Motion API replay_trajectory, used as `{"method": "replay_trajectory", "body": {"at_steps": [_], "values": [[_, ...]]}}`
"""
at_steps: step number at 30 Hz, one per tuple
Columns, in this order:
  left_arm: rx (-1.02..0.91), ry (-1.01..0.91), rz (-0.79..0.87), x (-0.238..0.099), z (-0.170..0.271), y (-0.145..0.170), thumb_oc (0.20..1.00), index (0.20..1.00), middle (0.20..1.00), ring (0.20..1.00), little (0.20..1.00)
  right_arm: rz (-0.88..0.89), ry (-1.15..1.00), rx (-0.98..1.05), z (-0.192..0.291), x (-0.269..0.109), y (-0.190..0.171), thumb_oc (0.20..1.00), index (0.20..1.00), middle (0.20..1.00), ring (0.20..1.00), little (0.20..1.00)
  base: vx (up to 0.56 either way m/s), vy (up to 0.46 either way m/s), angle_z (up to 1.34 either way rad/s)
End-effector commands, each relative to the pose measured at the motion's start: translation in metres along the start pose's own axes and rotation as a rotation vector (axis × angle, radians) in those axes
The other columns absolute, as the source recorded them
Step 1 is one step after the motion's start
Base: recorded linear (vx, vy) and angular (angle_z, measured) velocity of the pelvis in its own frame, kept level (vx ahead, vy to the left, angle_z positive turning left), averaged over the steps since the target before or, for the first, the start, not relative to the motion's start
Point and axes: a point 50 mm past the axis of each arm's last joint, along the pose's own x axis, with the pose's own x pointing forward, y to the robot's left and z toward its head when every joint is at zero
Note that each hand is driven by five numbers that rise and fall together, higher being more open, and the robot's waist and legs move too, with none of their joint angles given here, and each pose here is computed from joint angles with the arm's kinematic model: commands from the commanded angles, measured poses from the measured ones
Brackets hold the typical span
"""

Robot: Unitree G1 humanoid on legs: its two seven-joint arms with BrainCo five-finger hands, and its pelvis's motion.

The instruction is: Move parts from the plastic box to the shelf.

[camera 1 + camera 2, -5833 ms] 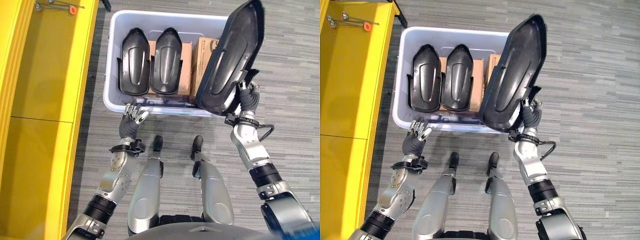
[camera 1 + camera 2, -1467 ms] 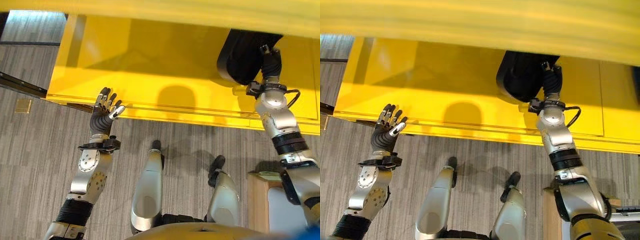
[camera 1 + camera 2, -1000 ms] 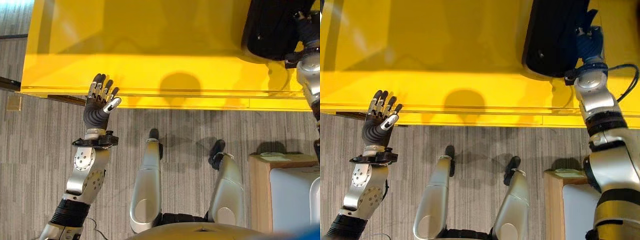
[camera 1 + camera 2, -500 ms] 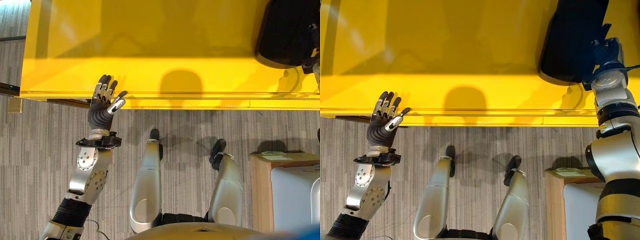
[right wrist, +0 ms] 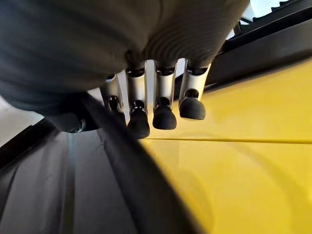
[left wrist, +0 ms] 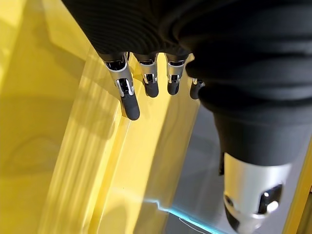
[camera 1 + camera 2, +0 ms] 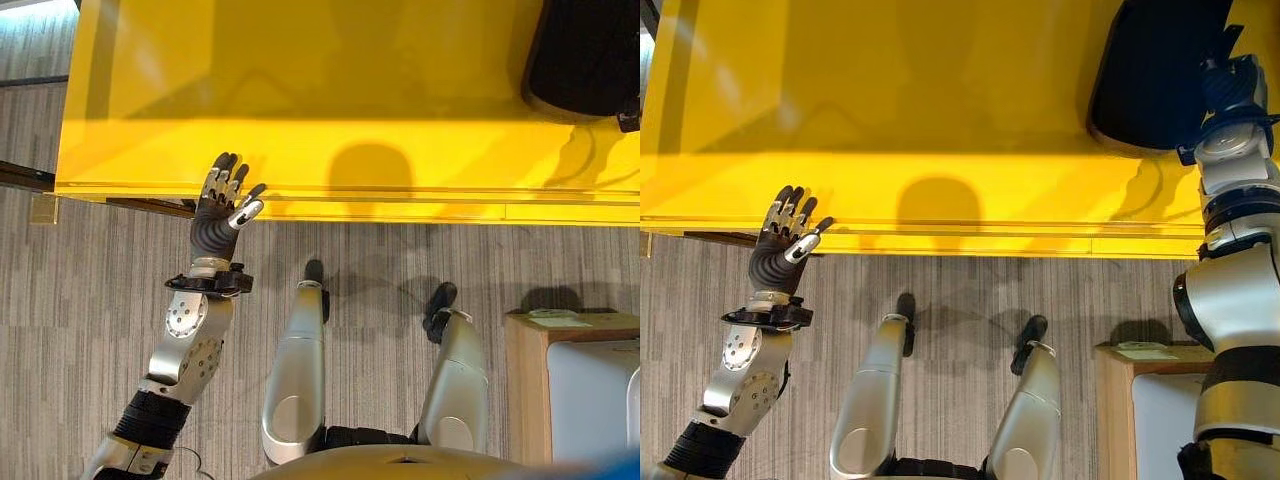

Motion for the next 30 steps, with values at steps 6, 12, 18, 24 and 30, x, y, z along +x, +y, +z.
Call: {"method": "replay_trajectory", "body": {"at_steps": [6, 12, 18, 24, 30], "values": [[-0.005, 0.106, -0.040, -0.012, -0.019, -0.005, 1.000, 1.000, 1.000, 1.000, 1.000, -0.081, -0.144, 0.035, 0.054, 0.004, -0.018, 0.200, 0.200, 0.200, 0.200, 0.200, 0.00, -0.001, 0.01], [-0.007, 0.108, -0.044, -0.012, -0.019, -0.006, 1.000, 1.000, 1.000, 1.000, 1.000, -0.078, -0.148, 0.020, 0.055, 0.004, -0.018, 0.200, 0.200, 0.200, 0.200, 0.200, 0.00, 0.000, 0.00], [-0.002, 0.107, -0.038, -0.012, -0.019, -0.005, 1.000, 1.000, 1.000, 1.000, 1.000, -0.064, -0.153, -0.004, 0.055, 0.004, -0.013, 0.200, 0.200, 0.200, 0.200, 0.200, 0.00, 0.000, 0.00], [-0.001, 0.107, -0.035, -0.012, -0.019, -0.004, 1.000, 1.000, 1.000, 1.000, 1.000, -0.059, -0.151, -0.062, 0.055, 0.003, -0.010, 0.200, 0.200, 0.200, 0.200, 0.200, 0.00, 0.000, 0.00], [0.015, 0.107, -0.032, -0.013, -0.018, -0.002, 1.000, 1.000, 1.000, 1.000, 1.000, -0.101, -0.153, -0.181, 0.054, 0.005, -0.022, 0.200, 0.200, 0.200, 0.200, 0.200, 0.00, 0.000, 0.00]]}}
